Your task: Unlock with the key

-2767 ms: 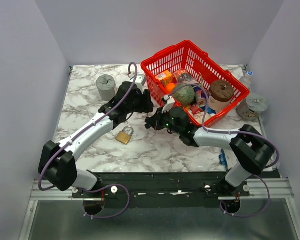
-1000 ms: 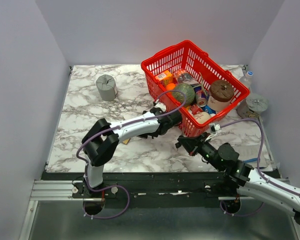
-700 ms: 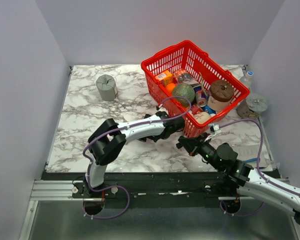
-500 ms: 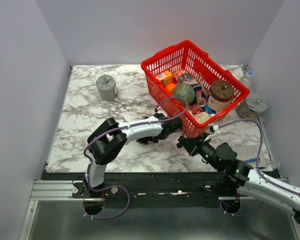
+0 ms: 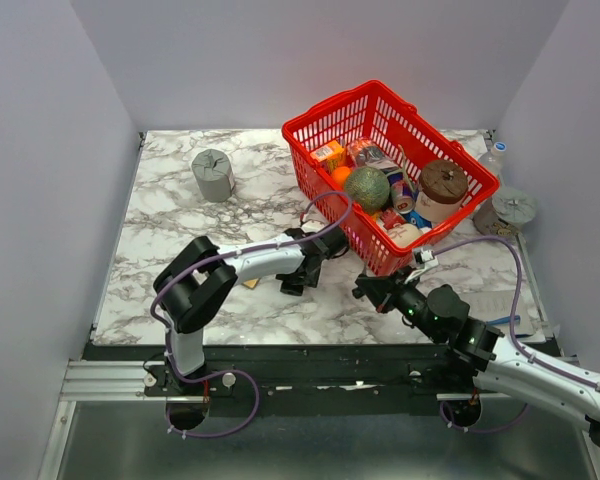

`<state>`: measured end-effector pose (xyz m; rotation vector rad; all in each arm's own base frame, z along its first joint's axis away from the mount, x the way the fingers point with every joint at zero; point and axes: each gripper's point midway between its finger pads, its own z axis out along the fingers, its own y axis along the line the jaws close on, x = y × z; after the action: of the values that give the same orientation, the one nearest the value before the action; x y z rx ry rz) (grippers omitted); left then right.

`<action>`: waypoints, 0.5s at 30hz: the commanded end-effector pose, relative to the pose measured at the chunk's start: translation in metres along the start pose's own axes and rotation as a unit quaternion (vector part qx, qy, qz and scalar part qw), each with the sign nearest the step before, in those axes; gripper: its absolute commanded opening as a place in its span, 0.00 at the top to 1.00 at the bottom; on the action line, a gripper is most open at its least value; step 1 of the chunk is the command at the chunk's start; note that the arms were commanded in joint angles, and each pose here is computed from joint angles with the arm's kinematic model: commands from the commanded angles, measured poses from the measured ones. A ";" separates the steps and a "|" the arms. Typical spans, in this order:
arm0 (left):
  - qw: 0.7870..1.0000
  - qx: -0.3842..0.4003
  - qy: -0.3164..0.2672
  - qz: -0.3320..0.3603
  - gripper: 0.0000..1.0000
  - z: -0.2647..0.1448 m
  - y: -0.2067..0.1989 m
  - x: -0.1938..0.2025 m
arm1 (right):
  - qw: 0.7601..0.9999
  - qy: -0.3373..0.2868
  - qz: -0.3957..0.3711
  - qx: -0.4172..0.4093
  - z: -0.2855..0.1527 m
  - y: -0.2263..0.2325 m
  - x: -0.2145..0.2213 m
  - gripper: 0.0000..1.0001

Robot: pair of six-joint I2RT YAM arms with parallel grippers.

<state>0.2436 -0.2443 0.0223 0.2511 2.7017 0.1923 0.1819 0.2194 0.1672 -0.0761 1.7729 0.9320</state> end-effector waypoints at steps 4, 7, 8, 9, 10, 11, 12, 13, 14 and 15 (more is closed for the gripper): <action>0.997 0.056 0.052 -0.011 0.52 0.020 -0.018 0.035 | 1.000 -0.003 0.000 0.007 0.001 -0.001 -0.003 0.99; 0.996 0.062 0.058 -0.015 0.40 0.020 -0.018 0.040 | 1.000 -0.005 0.002 0.007 0.001 -0.001 -0.004 0.99; 0.996 0.069 0.059 -0.017 0.36 0.020 -0.020 0.041 | 1.000 -0.004 0.002 0.008 0.001 -0.001 -0.004 0.99; 0.995 0.075 0.059 -0.020 0.33 0.020 -0.022 0.042 | 1.000 -0.004 0.002 0.009 0.001 -0.002 -0.003 0.99; 0.995 0.079 0.058 -0.022 0.31 0.020 -0.022 0.042 | 1.000 -0.004 0.002 0.009 0.001 -0.002 -0.003 0.99; 0.995 0.082 0.059 -0.024 0.27 0.020 -0.022 0.043 | 1.000 -0.002 0.002 0.009 0.001 -0.003 -0.002 0.99; 0.994 0.086 0.062 -0.027 0.25 0.020 -0.024 0.044 | 1.000 -0.003 0.003 0.010 0.001 -0.003 -0.002 0.99; 0.994 0.089 0.062 -0.029 0.22 0.019 -0.024 0.044 | 1.000 -0.002 0.003 0.009 0.001 -0.002 -0.002 0.99; 0.994 0.089 0.062 -0.030 0.19 0.019 -0.023 0.044 | 1.000 -0.003 0.004 0.010 0.001 -0.003 -0.002 0.99; 0.993 0.091 0.062 -0.032 0.17 0.018 -0.023 0.044 | 1.000 -0.002 0.003 0.009 0.001 -0.003 -0.001 0.99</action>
<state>0.2414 -0.2636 0.0182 0.1869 2.7008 -0.0513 0.1819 0.2198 0.1650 -0.0765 1.7814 0.9287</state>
